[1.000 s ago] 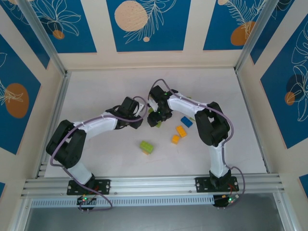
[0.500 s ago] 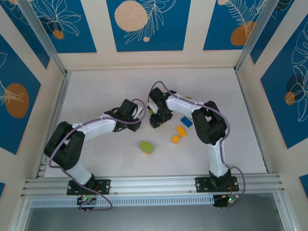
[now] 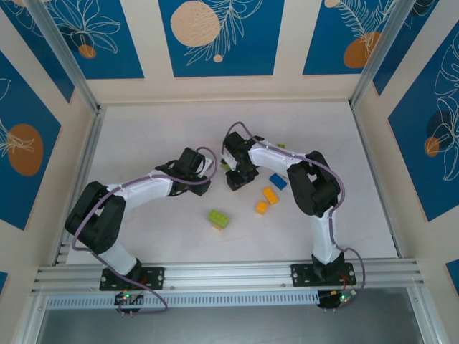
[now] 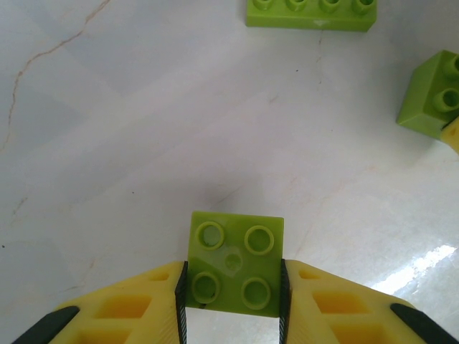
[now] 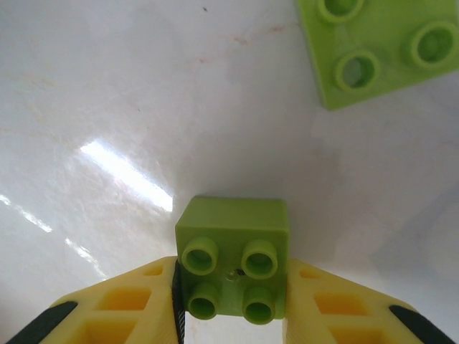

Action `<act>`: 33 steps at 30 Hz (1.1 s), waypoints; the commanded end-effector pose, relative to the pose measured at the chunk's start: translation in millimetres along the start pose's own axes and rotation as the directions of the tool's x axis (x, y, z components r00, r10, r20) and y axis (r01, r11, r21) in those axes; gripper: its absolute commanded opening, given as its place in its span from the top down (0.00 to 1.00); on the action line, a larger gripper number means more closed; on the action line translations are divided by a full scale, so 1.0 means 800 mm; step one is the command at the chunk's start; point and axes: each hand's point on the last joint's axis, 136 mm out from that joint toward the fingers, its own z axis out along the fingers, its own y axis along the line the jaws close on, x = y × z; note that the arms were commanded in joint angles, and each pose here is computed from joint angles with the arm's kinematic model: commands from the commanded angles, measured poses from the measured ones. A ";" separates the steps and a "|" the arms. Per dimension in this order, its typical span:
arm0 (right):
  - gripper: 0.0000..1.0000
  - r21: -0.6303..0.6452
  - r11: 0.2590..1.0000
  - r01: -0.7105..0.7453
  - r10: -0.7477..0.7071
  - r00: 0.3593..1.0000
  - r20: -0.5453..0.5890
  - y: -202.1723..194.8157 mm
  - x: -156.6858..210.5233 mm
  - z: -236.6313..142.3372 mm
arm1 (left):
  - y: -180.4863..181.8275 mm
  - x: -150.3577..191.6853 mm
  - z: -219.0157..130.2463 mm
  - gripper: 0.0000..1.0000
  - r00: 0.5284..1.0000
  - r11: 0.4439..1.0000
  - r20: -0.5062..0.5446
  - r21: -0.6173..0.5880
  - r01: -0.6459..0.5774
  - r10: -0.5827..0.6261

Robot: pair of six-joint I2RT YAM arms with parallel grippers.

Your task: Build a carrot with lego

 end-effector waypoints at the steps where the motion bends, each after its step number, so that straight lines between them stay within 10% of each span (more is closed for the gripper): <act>1: 0.66 0.020 0.999 -0.050 0.049 0.999 0.023 -0.005 0.009 -0.028 | -0.014 -0.008 -0.009 0.65 1.000 1.000 0.016 0.023 -0.003 0.003; 13: 0.66 0.094 0.984 -0.152 0.135 0.977 0.168 -0.038 0.033 -0.138 | -0.113 -0.022 0.023 0.64 0.994 0.986 -0.010 0.129 -0.107 0.109; 33: 0.66 0.095 0.972 -0.214 0.190 0.957 0.220 -0.047 0.073 -0.174 | -0.154 -0.040 0.069 0.50 0.982 0.977 -0.048 0.122 -0.174 0.181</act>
